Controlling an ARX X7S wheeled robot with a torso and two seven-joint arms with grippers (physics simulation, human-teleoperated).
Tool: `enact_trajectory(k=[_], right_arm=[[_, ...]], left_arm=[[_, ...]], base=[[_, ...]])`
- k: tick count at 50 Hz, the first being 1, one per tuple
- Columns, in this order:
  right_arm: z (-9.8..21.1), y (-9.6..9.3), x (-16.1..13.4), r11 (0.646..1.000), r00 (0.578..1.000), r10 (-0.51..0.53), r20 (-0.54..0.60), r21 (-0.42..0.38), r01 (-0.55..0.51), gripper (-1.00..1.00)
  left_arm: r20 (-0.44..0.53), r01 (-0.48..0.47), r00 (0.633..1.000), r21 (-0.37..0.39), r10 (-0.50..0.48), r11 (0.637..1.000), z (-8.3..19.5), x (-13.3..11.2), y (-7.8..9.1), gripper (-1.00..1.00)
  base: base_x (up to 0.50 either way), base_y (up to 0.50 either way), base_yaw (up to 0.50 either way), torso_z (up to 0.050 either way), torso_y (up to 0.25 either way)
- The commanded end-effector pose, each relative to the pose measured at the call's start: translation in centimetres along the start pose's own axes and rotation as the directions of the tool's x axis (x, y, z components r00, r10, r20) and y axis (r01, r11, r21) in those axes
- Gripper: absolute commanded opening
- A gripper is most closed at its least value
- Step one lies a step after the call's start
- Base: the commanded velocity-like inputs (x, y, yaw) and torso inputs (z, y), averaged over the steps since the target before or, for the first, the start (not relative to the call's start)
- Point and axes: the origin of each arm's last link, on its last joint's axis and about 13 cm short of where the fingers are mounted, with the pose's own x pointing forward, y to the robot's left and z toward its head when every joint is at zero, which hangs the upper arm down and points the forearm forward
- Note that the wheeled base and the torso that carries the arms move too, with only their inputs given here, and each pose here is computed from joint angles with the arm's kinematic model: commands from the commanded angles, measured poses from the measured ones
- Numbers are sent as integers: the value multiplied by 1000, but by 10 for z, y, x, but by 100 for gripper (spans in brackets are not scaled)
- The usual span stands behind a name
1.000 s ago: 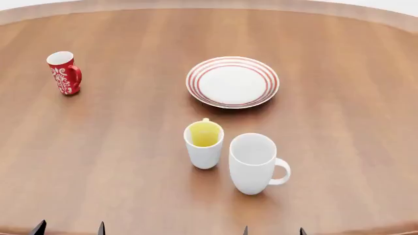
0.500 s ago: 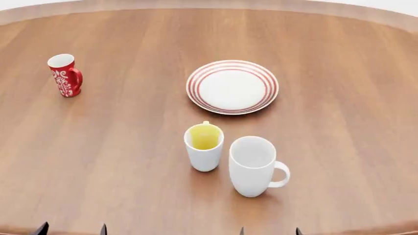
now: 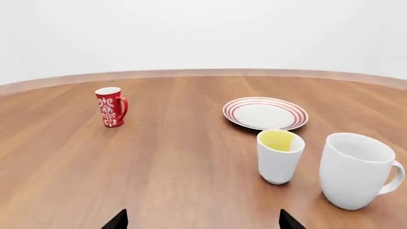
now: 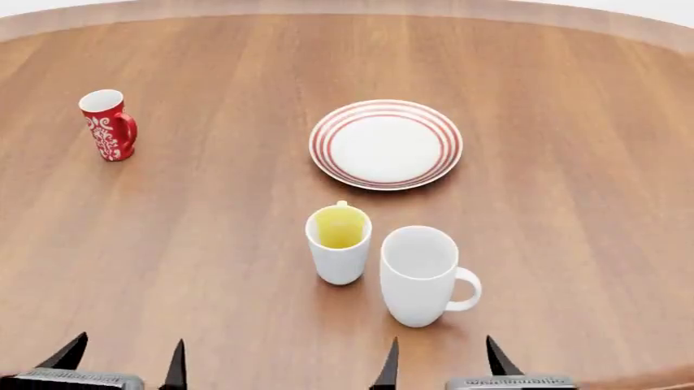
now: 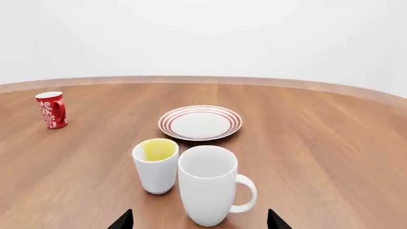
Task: Pick up the red mug and put it on the plate
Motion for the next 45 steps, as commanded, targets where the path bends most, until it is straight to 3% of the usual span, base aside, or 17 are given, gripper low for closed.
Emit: enact_trajectory(k=[1,8,23,29,32,36,45], right_arm=[[51,-6,10,998,999,48,-19,42,-47,100],[73,-10,11,999,999,33,5,38,-33,100],[71,-14,16,999,1000,11,-2,51,-11,100],[75,-40,32,975,976,-217,-11,53,217,100],[81,-56,38,960,962,-271,-12,70,271,100],[85,-67,42,948,951,-307,-32,80,309,100],[80,-66,42,958,963,-268,-36,92,271,100]], left_arm=[[11,21,1000,21,-21,1000,43,10,1,100],[12,25,1000,13,-25,1000,56,14,3,100],[-3,26,1000,9,-26,1000,52,17,3,100],[-8,25,1000,7,-25,1000,52,18,5,100],[-8,20,1000,8,-19,1000,52,19,6,100],[-14,21,1000,4,-21,1000,51,20,6,100],[-17,20,1000,5,-20,1000,50,21,6,100]], base=[[0,0,0,0,0],[0,0,0,0,0],[0,0,0,0,0],[0,-79,0,0,0],[0,-500,0,0,0],[30,-375,0,0,0],[99,0,0,0,0]])
